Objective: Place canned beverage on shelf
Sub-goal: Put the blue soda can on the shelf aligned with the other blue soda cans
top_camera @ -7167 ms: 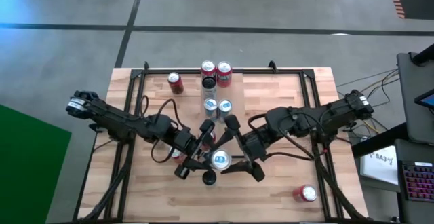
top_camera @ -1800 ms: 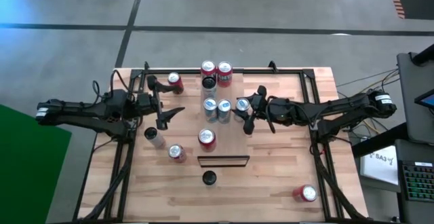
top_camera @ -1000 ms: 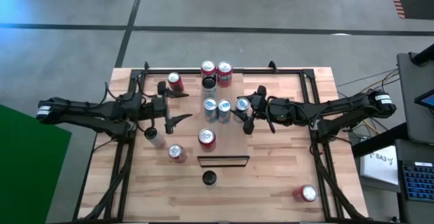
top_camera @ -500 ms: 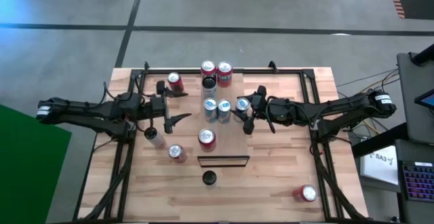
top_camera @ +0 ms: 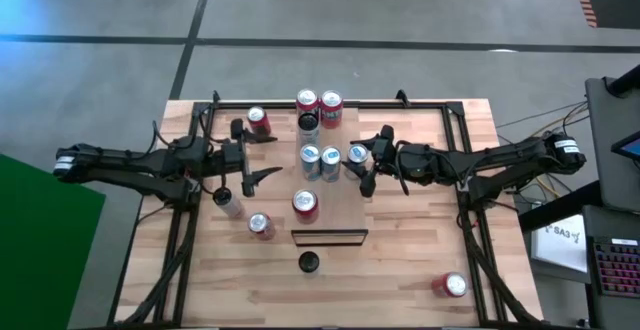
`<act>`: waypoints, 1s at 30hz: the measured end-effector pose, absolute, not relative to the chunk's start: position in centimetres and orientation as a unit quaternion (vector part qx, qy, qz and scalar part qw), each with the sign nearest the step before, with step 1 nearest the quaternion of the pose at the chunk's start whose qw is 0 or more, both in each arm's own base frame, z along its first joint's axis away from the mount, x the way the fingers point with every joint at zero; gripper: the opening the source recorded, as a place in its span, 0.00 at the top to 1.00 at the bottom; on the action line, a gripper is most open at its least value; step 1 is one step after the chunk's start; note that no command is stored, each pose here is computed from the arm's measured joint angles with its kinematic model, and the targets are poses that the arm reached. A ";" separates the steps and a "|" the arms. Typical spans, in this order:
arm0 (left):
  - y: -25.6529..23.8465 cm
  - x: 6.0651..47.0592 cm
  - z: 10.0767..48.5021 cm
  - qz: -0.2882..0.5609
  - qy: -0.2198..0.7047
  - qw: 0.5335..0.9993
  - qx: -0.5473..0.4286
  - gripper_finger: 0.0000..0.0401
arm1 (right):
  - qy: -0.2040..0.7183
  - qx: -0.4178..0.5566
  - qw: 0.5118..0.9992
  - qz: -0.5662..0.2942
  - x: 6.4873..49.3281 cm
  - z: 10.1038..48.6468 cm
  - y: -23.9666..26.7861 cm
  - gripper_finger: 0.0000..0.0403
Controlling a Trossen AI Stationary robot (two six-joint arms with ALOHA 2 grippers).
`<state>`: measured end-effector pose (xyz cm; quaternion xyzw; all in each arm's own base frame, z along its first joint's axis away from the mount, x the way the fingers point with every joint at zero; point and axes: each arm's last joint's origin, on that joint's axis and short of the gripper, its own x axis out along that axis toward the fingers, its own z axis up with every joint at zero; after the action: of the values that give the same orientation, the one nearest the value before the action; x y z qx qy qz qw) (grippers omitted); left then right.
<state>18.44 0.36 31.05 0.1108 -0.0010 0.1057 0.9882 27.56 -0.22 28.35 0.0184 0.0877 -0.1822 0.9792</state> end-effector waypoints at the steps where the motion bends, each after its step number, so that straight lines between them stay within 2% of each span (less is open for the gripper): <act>1: 0.4 18.4 31.0 0.106 -0.001 0.988 0.111 0.21 | 0.087 0.018 0.979 -0.182 27.6 28.4 -0.2 0.30; 30: 0.4 18.4 31.1 0.106 -0.002 0.988 0.111 0.21 | 0.056 0.009 0.983 -0.176 27.2 29.4 -0.2 0.30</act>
<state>18.44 0.36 31.11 0.1107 -0.0019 0.1058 0.9882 27.25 -0.20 29.37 0.0092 0.0556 -0.1758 0.9828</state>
